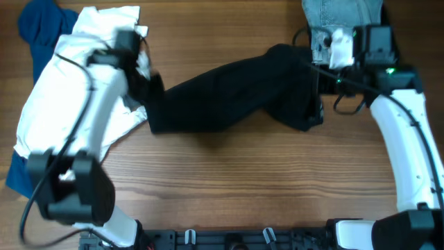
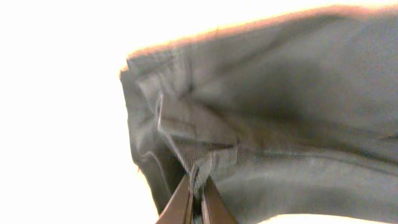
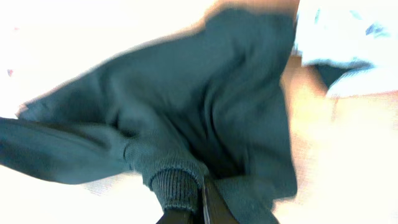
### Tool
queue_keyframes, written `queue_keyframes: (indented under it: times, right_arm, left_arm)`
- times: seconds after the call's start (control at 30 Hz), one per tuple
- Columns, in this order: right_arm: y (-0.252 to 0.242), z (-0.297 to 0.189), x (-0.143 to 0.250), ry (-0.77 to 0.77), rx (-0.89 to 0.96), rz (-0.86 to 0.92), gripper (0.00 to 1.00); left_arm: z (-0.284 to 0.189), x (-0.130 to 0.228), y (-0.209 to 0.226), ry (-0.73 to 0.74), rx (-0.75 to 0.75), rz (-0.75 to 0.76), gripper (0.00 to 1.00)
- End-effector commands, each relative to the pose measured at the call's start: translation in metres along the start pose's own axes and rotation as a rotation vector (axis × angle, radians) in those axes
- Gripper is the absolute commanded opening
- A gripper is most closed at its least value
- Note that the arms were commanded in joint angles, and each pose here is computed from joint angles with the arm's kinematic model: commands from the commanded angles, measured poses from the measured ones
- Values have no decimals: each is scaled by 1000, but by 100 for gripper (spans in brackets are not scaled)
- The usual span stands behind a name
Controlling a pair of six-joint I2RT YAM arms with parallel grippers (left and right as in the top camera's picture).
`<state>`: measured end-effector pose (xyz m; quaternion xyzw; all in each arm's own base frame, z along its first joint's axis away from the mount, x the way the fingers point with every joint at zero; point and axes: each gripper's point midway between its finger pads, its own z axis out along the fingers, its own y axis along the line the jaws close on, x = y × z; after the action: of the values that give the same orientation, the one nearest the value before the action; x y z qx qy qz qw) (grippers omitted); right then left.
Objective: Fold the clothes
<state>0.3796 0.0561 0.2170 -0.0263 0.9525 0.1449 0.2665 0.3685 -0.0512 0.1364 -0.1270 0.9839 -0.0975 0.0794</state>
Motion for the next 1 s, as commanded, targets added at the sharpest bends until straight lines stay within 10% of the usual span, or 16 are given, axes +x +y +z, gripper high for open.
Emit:
queue_keyframes:
  times: [0.0, 0.3, 0.47, 0.73, 0.87, 0.97]
  right_arm:
    - [11, -79, -67, -226, 84, -85, 4]
    - [42, -267, -111, -618, 252, -279, 4]
    - [36, -246, -127, -590, 274, -329, 4]
    - [23, -179, -268, -873, 355, -509, 4]
    - [31, -205, -286, -1004, 369, -522, 4]
    - [22, -159, -266, -827, 326, -514, 4]
  left_arm:
    - [-186, -53, 3, -486, 8, 5, 4]
    - [-418, 17, 49, -1108, -62, -104, 4]
    - [-396, -9, 52, -1040, -81, -113, 4]
    - [-308, -171, 54, -1000, -90, -115, 4]
    - [-313, -190, 50, -1058, -92, -74, 4]
    - [-287, -177, 57, -943, -124, -71, 4]
